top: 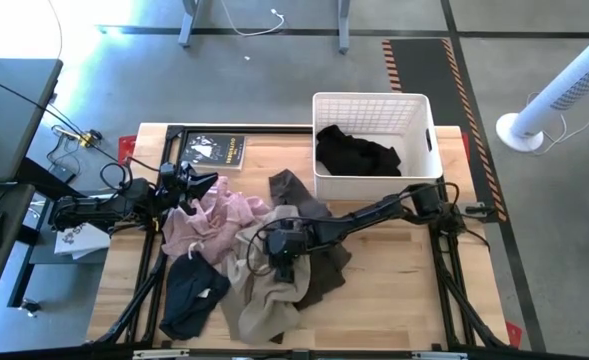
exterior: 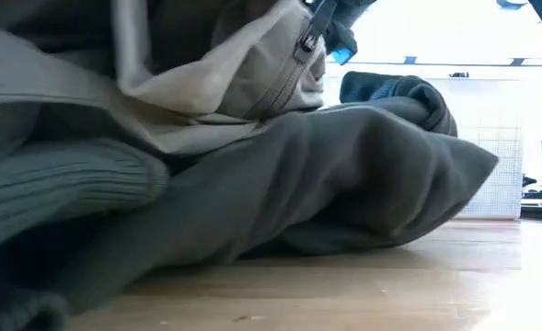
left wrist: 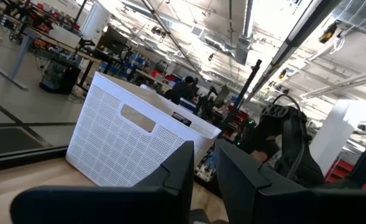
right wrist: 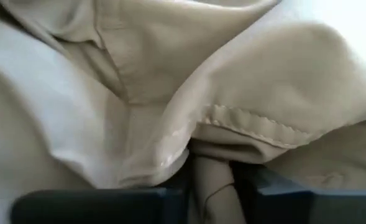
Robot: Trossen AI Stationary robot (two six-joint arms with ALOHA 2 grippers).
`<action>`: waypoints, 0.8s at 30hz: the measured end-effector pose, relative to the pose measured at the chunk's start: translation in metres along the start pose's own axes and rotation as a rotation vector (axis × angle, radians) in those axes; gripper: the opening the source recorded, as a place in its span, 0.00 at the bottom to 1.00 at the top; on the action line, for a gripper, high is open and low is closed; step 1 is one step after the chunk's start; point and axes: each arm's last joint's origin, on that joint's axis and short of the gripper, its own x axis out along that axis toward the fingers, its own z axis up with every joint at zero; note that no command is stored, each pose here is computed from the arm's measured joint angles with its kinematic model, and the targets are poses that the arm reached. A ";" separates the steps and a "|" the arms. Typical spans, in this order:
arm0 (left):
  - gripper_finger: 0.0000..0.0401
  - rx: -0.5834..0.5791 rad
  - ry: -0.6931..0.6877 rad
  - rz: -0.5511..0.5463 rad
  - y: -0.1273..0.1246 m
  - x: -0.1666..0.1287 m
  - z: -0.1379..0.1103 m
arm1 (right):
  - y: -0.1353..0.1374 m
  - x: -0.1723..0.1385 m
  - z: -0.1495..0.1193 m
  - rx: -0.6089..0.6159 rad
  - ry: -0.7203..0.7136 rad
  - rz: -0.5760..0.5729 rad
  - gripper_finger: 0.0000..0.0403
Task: Sort clothes
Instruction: Put the black shorts into the laundry bin
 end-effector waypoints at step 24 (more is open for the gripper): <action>0.16 0.000 0.001 -0.001 0.000 0.000 0.000 | -0.054 -0.061 0.070 0.118 -0.516 -0.354 0.27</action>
